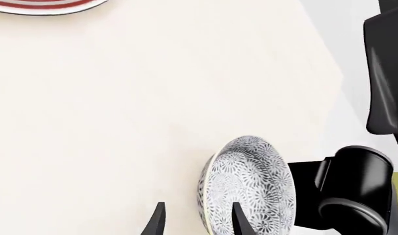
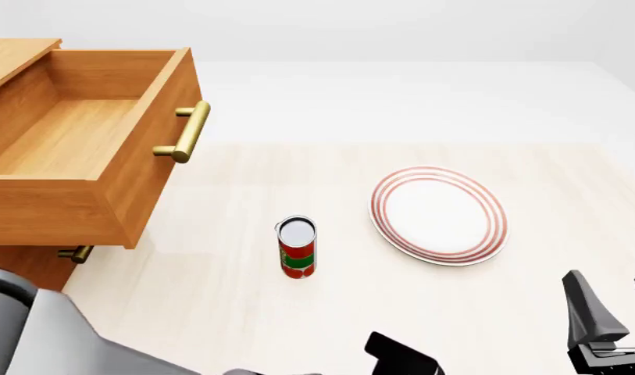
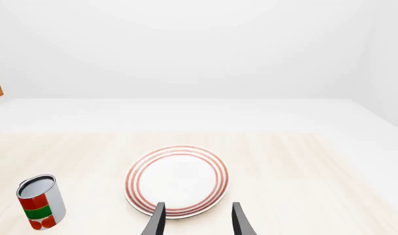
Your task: Put the bowl in the top drawer of the cabinet.
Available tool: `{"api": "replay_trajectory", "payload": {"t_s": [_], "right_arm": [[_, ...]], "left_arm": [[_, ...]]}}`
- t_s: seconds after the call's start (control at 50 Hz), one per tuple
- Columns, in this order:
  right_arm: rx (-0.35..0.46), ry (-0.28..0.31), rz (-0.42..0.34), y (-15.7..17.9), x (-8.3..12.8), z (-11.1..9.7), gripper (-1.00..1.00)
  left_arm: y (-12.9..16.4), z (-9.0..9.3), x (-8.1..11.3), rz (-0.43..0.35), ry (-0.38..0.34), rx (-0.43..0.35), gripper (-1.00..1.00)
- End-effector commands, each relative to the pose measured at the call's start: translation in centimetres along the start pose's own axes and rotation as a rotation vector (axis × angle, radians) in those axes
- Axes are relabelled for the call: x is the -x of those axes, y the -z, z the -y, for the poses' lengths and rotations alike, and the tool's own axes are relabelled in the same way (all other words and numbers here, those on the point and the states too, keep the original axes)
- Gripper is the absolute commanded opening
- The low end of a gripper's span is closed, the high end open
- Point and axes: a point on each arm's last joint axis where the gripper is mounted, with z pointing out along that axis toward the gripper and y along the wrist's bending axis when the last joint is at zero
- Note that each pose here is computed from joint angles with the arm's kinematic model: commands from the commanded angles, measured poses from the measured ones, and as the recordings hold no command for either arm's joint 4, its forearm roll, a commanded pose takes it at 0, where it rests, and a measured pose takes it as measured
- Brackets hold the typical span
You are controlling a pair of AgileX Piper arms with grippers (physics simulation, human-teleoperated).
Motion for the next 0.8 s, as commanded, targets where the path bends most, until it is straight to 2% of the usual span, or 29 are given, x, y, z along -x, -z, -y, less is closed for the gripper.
{"api": "replay_trajectory", "payload": {"t_s": [0.02,0.36,0.54,0.56,0.8], "right_arm": [[-0.002,0.0,0.004,0.0,0.1,0.0,1.0],[-0.002,0.0,0.004,0.0,0.1,0.0,1.0],[-0.002,0.0,0.004,0.0,0.0,0.0,1.0],[-0.002,0.001,0.004,0.0,0.1,0.0,1.0],[-0.002,0.0,0.004,0.0,0.0,0.0,1.0]], "left_arm": [[-0.4,-1.6,0.3,0.009,0.021,0.032,1.0],[-1.2,-1.5,-0.2,-0.001,0.009,0.028,1.0],[-1.2,-1.8,0.7,0.016,-0.01,0.037,1.0],[-1.2,-1.9,0.9,0.019,-0.009,0.04,-1.0],[0.0,-2.9,2.9,0.047,-0.01,0.076,-1.0]]}}
